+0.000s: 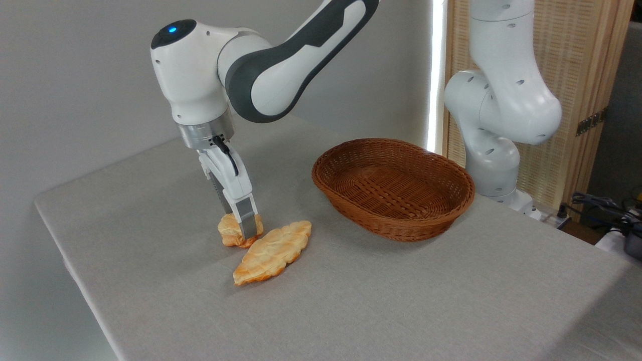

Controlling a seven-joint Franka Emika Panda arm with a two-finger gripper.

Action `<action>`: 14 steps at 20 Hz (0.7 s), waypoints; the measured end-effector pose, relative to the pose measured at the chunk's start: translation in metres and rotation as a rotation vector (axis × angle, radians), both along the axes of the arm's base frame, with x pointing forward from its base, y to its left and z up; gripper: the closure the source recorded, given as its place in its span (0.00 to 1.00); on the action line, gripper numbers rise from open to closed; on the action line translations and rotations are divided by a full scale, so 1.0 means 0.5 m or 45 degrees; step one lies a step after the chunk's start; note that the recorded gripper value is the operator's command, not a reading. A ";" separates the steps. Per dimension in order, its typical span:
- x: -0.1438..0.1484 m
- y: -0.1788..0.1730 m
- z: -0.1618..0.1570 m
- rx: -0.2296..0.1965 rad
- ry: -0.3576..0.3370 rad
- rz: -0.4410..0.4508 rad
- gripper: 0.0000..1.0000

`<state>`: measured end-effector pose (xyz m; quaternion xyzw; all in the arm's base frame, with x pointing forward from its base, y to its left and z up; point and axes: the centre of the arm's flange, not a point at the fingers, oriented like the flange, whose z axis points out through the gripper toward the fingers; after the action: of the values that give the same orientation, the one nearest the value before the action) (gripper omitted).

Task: Put bread into the basket
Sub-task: 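Lower the open gripper onto the small round bun, then close the gripper on the small bun and lift it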

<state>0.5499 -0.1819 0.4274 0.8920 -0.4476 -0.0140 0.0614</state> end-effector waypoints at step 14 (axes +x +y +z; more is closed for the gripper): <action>0.002 -0.004 -0.004 -0.004 -0.007 -0.035 0.49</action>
<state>0.5507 -0.1838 0.4254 0.8856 -0.4602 -0.0118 0.0616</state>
